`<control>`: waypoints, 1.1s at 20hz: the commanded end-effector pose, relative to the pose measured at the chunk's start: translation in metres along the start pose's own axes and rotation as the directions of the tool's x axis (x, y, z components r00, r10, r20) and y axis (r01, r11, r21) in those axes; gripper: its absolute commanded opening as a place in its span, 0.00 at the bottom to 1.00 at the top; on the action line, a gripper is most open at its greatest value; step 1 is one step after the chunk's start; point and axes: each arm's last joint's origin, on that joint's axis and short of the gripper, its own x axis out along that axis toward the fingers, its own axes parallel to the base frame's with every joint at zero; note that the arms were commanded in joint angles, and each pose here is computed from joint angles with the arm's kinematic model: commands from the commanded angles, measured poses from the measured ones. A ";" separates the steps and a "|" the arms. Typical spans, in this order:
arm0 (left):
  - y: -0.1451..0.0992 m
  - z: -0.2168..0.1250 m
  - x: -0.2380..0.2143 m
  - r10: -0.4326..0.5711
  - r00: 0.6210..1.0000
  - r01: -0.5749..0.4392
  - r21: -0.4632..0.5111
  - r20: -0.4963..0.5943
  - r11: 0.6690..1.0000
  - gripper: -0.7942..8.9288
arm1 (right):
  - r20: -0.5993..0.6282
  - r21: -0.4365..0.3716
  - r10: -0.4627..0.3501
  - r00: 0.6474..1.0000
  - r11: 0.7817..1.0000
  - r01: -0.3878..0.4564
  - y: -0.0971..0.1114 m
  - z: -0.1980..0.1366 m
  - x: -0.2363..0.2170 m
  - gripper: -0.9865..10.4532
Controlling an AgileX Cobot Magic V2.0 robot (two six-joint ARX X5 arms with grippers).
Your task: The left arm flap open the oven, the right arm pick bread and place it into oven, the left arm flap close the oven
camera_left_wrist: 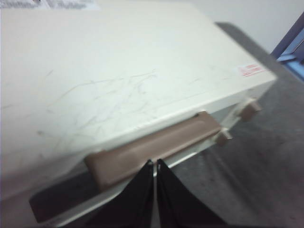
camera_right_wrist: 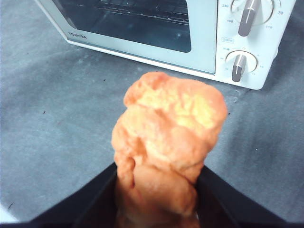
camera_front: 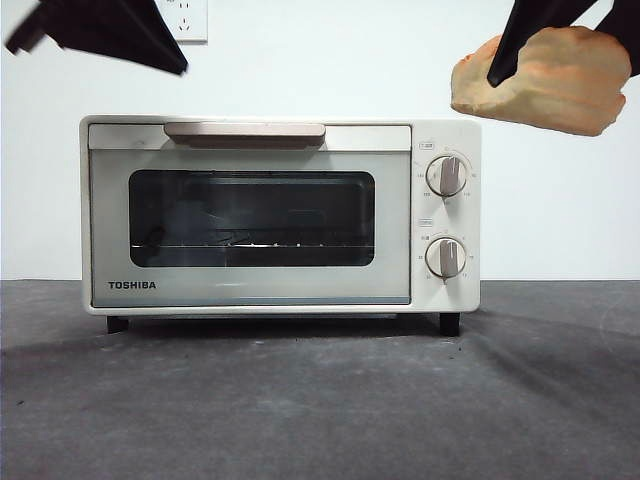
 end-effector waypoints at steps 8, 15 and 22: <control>0.001 0.009 0.042 0.023 1.000 -0.023 0.073 -0.001 0.997 0.10 | 0.020 -0.033 0.017 1.000 0.999 -0.016 0.003 0.004 -0.003 0.26; 0.002 0.001 0.057 0.022 0.999 -0.018 0.071 -0.050 0.997 0.10 | 0.021 -0.038 0.017 1.000 0.999 -0.016 0.003 0.004 -0.003 0.26; -0.010 -0.016 0.059 0.005 0.981 0.009 0.072 -0.192 0.997 0.10 | 0.024 -0.038 0.018 1.000 0.999 -0.017 0.003 0.005 -0.003 0.26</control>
